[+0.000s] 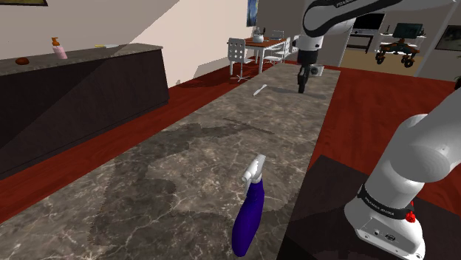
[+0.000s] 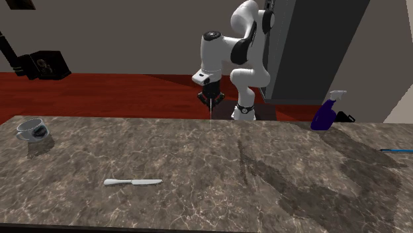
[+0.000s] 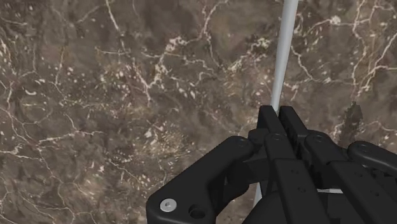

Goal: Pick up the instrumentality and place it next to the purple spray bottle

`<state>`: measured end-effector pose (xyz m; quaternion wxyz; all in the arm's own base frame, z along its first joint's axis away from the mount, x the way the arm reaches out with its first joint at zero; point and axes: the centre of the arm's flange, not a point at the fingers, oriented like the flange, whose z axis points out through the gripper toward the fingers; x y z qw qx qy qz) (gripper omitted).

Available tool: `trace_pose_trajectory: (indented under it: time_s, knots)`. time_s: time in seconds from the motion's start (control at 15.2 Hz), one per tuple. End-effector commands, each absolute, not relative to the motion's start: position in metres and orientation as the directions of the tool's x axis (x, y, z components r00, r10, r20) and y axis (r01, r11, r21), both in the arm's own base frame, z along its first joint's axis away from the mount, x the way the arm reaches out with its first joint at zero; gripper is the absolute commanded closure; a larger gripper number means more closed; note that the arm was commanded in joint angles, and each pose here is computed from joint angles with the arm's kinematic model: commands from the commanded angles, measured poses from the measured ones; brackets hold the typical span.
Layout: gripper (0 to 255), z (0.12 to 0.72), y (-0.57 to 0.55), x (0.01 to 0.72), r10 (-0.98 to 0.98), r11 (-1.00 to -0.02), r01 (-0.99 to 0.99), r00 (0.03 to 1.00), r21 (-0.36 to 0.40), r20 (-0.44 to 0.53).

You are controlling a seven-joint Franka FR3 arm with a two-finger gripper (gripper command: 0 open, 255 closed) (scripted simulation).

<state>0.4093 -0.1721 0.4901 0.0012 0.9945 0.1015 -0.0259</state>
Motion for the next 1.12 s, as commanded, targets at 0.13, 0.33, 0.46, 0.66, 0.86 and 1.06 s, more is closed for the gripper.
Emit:
trace_pose_trajectory:
  time_s: [0.13, 0.33, 0.46, 0.66, 0.86, 1.06]
  knots:
    - [255, 0.512, -0.172, 0.411, 0.202, -0.979, 0.202, 0.978, -0.003, -0.052]
    - [255, 0.528, -0.172, 0.411, 0.202, -0.979, 0.202, 0.978, -0.003, -0.052]
    - [255, 0.538, -0.172, 0.411, 0.202, -0.979, 0.202, 0.978, -0.003, -0.052]
    - [255, 0.554, -0.172, 0.411, 0.202, -0.979, 0.202, 0.978, -0.003, -0.052]
    - [255, 0.57, -0.172, 0.411, 0.202, -0.979, 0.202, 0.978, -0.003, -0.052]
    - [255, 0.586, -0.172, 0.411, 0.202, -0.979, 0.202, 0.978, -0.003, -0.052]
